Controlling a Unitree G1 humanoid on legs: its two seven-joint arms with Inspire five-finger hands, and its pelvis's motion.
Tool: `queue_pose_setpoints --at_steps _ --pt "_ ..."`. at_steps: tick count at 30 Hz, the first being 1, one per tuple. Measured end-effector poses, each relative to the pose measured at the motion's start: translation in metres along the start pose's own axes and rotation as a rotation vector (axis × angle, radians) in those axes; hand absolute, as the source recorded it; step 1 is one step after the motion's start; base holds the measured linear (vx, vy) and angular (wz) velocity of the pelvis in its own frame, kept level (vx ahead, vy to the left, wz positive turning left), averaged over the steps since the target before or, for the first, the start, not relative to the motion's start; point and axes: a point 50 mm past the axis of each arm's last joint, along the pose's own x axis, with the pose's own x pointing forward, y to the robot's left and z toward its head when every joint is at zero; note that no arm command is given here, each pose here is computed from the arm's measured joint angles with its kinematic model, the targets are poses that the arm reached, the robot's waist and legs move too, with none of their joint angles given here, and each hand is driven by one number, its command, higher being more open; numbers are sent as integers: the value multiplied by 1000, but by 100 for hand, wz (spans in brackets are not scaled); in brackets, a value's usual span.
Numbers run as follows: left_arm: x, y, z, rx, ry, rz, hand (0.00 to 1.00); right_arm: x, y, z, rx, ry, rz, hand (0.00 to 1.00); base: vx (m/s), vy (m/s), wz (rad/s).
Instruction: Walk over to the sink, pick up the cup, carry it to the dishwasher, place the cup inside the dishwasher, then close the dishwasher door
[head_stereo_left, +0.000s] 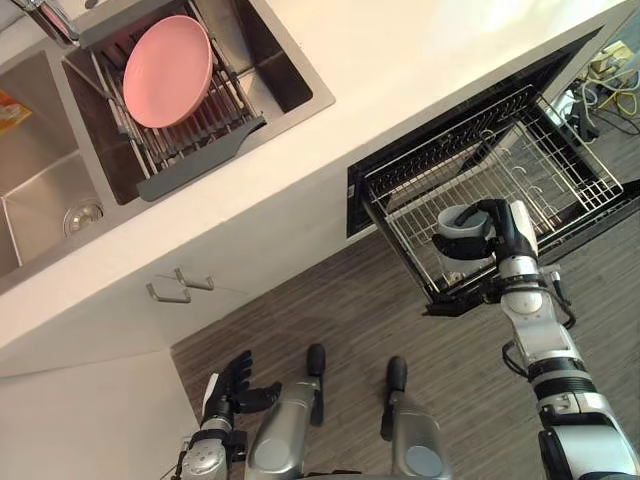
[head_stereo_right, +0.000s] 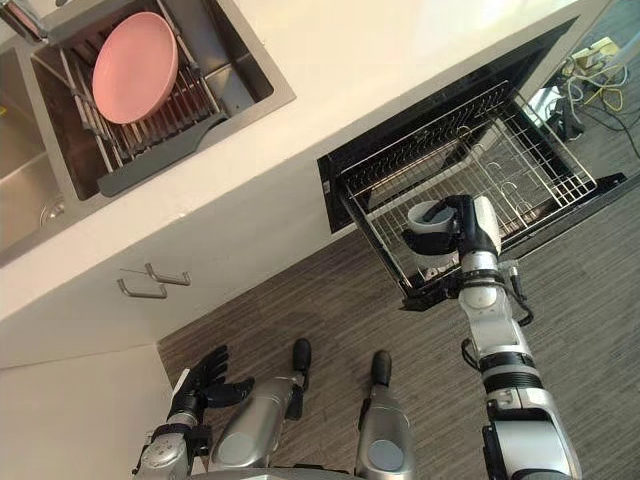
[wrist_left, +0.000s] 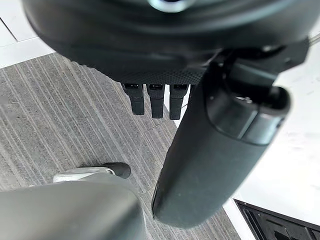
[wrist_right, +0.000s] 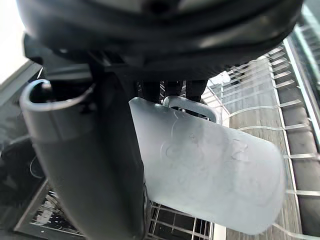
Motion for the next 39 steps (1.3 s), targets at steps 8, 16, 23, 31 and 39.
queue_pose_setpoints --at_steps 8,16,23,31,39 --pt "1 0 2 1 -9 14 90 6 -4 -3 -63 25 -7 90 -9 6 3" --pt "8 -5 13 10 -46 8 90 12 -1 1 -87 28 -4 90 -23 2 0" --pt "12 -8 19 14 -61 -1 90 8 12 -5 -47 67 -5 90 0 0 0" --pt "16 -19 18 25 -34 -37 90 -20 39 -8 113 75 7 90 0 0 0" --pt "16 -18 15 29 -12 -39 90 -51 45 -10 251 75 -44 90 -28 -7 -1"
